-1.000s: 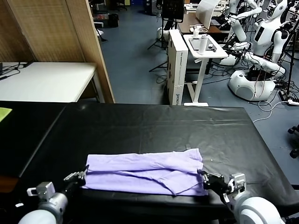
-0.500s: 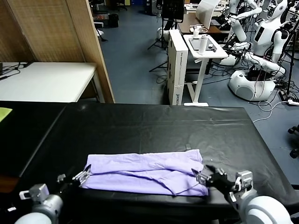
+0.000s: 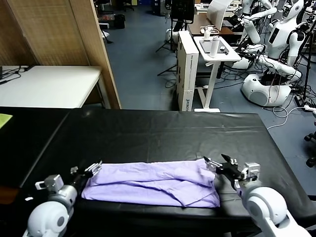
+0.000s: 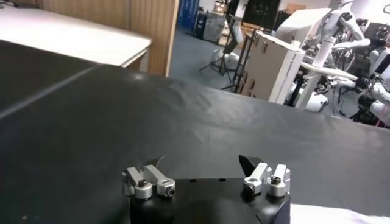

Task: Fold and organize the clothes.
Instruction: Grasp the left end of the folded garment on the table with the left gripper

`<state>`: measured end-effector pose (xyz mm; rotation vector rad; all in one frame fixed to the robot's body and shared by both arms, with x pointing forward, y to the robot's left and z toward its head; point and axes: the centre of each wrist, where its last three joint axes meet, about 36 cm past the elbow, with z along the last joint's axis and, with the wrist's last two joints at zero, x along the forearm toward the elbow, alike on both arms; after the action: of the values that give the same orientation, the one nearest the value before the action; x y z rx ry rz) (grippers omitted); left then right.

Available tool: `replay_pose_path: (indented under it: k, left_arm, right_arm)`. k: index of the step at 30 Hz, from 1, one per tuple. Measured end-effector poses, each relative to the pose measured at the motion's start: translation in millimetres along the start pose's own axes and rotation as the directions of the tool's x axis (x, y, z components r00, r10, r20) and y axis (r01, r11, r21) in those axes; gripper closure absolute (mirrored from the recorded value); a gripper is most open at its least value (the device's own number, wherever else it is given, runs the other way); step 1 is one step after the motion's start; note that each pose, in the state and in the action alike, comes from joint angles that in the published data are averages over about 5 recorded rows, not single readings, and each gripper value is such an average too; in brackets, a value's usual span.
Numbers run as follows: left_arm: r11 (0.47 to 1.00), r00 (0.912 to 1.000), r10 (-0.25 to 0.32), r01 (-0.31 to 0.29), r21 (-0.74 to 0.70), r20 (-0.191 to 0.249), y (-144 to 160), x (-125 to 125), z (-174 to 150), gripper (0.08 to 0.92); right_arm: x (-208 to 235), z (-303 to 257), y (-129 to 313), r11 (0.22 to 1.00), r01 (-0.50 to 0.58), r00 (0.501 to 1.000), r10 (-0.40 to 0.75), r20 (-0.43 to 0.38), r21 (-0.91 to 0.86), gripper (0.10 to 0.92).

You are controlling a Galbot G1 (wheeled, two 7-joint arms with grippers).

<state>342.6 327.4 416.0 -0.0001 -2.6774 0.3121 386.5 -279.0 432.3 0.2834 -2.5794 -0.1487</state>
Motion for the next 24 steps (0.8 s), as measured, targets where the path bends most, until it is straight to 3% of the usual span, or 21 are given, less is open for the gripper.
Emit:
replay_pose_path:
  k: [3,5,9,13,16,19,24]
  left_arm:
    - [1.0,0.9999,-0.003,0.003,0.002,-0.014,3.2,-3.0,5.4,0.106]
    - [1.0,0.9997,-0.002,0.002,0.0,-0.022,4.9,-4.6,8.3,0.166]
    - [1.0,0.9994,0.004,-0.004,-0.003,-0.035,6.2,-7.2,11.7,0.394]
    - [1.0,0.9991,0.008,-0.008,-0.003,-0.042,4.5,-8.6,13.9,0.66]
    - [1.0,0.999,0.008,-0.009,-0.005,-0.043,4.0,-10.4,15.0,0.806]
    - [1.0,0.9993,0.006,-0.007,-0.008,-0.037,4.8,-14.2,13.9,0.845]
    - [1.0,0.9998,0.009,-0.009,-0.003,-0.019,5.3,-24.3,9.4,0.841]
  right_arm:
    - [-3.7,3.8,0.4,1.0,0.0,1.0,0.0,-0.01,-0.007,0.342]
    - [-5.0,5.3,0.2,1.0,-0.001,1.0,0.001,-0.013,-0.01,0.364]
    - [-6.9,7.7,-0.7,1.0,-0.005,1.0,0.005,-0.018,-0.015,0.472]
    - [-9.1,11.2,-1.2,1.0,-0.021,1.0,0.021,-0.006,-0.016,0.703]
    - [-11.9,14.1,-0.9,0.998,-0.05,0.998,0.05,0.022,-0.026,0.836]
    - [-15.3,16.4,-0.7,0.996,-0.072,0.996,0.074,0.048,-0.046,0.879]
    - [-18.2,19.9,-1.2,0.995,-0.054,0.996,0.061,0.071,-0.089,0.873]
